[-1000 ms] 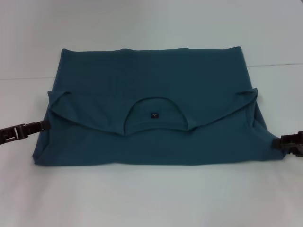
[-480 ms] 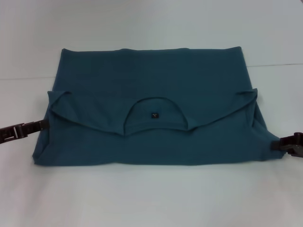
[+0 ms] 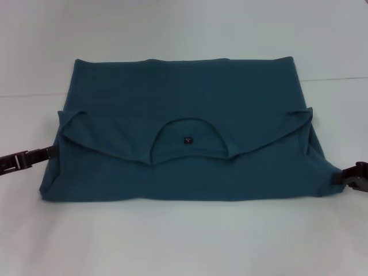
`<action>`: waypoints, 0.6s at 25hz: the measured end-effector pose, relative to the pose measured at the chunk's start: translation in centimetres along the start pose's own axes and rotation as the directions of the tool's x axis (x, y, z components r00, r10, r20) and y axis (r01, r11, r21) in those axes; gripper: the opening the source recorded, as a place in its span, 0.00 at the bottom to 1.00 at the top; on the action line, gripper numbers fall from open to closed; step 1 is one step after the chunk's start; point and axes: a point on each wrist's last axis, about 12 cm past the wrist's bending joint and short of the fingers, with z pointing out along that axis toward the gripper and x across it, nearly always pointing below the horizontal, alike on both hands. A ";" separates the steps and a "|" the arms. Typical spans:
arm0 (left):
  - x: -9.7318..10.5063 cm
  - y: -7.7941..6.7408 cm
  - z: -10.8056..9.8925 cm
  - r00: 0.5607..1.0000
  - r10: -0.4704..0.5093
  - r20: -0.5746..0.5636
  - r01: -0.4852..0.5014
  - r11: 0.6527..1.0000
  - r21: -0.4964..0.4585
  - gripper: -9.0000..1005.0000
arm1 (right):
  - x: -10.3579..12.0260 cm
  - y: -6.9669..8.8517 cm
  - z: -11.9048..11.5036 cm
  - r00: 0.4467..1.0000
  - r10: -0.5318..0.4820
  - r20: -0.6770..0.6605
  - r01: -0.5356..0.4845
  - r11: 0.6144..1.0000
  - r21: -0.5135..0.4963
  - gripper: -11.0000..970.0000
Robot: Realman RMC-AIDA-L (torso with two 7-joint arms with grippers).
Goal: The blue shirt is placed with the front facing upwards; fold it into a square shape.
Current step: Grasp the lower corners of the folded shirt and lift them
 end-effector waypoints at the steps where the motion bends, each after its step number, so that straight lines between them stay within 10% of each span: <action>1: 0.1 0.0 0.0 1.000 -0.002 -0.001 0.002 1.000 0.000 0.57 | 0.0 0.0 0.0 1.000 0.000 -0.001 0.000 1.000 -0.001 0.09; 15: 0.6 2.1 -3.4 0.977 -0.181 -0.110 0.174 0.982 -0.067 0.57 | -0.2 0.6 0.4 1.000 -0.019 -0.005 0.018 1.000 -0.008 0.07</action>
